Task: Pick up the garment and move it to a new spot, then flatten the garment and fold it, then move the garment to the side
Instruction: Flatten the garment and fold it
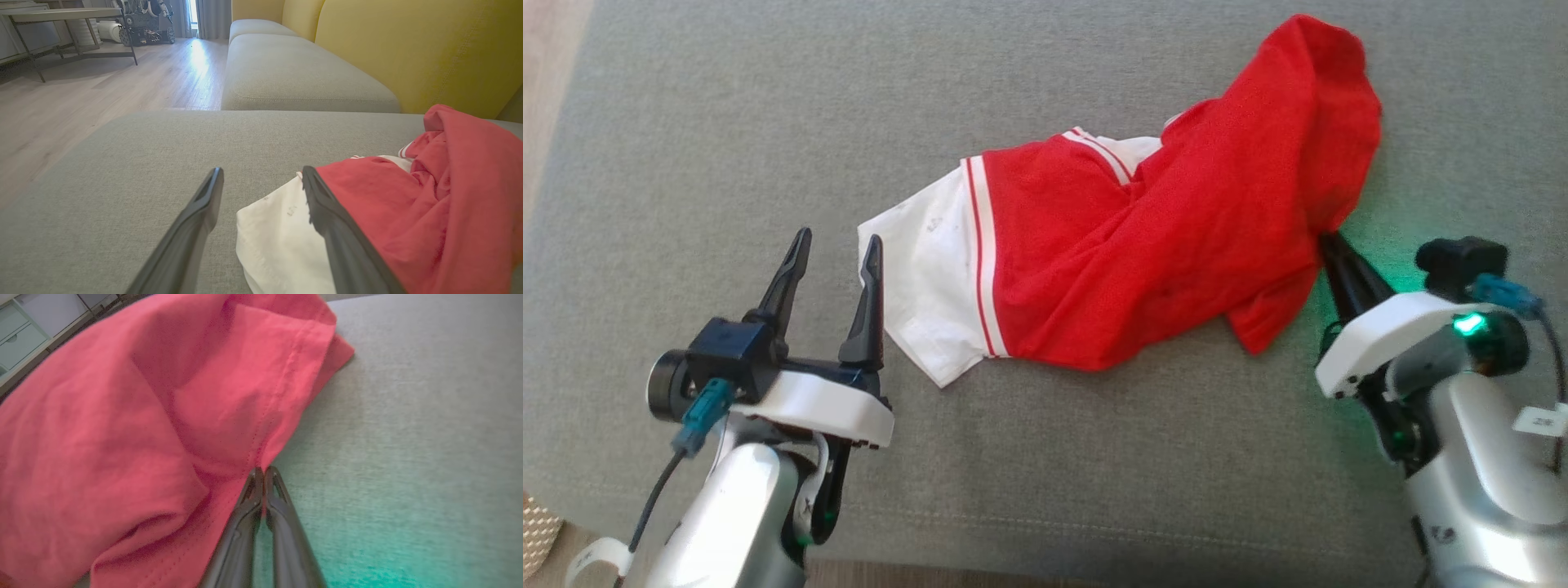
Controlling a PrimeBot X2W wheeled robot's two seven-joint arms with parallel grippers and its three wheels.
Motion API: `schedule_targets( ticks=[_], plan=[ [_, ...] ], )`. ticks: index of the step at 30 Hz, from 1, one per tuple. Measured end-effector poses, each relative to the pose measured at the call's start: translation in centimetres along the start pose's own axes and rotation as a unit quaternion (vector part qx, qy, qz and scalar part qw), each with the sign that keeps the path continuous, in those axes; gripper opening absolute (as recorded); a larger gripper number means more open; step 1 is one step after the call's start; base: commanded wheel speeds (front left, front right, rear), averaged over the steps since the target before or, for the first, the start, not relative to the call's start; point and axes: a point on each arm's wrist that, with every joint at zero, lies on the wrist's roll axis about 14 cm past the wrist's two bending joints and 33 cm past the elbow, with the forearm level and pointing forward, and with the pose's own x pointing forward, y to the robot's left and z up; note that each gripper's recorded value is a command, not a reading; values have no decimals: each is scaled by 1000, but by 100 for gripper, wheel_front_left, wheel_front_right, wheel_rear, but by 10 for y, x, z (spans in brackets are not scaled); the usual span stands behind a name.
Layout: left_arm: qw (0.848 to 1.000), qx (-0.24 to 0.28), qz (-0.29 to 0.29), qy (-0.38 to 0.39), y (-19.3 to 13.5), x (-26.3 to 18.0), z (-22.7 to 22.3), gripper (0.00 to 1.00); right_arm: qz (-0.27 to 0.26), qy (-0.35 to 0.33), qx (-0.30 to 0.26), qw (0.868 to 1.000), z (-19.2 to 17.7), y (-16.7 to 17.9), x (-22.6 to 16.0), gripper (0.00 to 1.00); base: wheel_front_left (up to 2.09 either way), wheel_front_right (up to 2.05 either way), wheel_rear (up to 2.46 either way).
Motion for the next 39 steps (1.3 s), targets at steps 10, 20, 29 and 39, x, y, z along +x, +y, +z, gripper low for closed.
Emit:
schedule_targets(
  ticks=[10, 20, 29, 39],
  plan=[
    [1000, -1, -24, -9, -16, 7, 4, 100, -52, -79, -12, 995, 48, -42, -38, 0, 0, 0, 0],
    [999, -3, -30, -9, -20, 10, 4, 100, -111, -103, -33, 988, 86, -83, -66, 0, 0, 0, 0],
    [1000, -5, -30, -1, -21, 12, -3, 100, -102, -125, -50, 986, 118, -75, -71, 0, 0, 0, 0],
    [999, -3, -33, -8, -17, 26, -1, 100, -77, -111, -34, 990, 143, -84, -13, 0, 0, 0, 0]
  ],
)
